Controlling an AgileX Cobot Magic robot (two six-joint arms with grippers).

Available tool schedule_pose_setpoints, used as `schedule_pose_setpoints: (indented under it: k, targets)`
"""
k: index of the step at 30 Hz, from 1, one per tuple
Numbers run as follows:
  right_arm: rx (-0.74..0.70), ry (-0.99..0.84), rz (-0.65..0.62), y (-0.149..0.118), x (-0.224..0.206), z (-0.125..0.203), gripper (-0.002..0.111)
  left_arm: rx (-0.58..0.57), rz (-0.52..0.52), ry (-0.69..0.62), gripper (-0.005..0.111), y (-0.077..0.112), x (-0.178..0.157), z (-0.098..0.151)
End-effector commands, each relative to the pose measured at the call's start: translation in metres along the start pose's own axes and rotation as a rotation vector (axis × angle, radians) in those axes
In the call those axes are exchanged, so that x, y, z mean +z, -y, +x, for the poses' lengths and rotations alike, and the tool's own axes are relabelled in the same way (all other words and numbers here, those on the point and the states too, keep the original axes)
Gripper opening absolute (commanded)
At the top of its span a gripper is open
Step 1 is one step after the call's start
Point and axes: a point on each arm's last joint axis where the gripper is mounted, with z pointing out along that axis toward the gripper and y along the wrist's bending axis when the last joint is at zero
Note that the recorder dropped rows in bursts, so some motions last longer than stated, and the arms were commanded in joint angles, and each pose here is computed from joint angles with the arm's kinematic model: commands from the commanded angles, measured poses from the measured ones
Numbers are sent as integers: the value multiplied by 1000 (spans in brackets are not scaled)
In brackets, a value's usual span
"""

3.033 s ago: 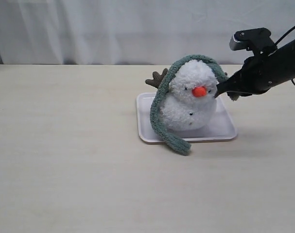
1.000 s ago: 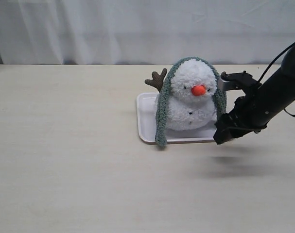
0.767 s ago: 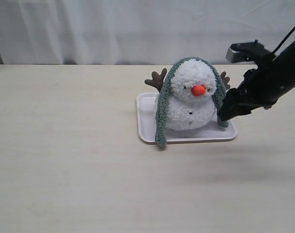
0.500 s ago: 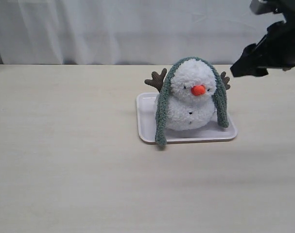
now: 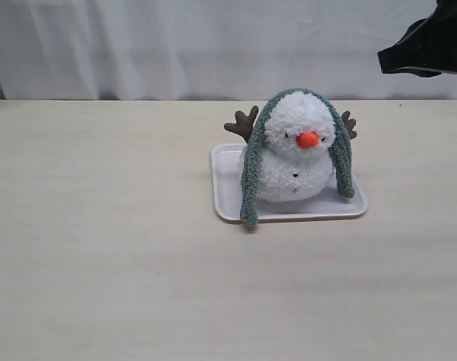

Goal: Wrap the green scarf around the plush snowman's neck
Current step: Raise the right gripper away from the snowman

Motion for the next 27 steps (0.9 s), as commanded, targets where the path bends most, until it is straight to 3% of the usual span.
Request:
schedule_pose_setpoints:
  k: [1,6,12,27]
  targets:
    - [-14,17,-48,-4,-2,-1,4,-2,3,6,0,0,0,0]
    - [62,23,-110,-4,11,-7,4,-2,3,6,0,0,0,0]
    - [116,-139,-212,9,49,-29,4,-2,3,6,0,0,0,0]
    - [90,-156,-213,47,137,-64,4,-2,3,6,0,0,0,0]
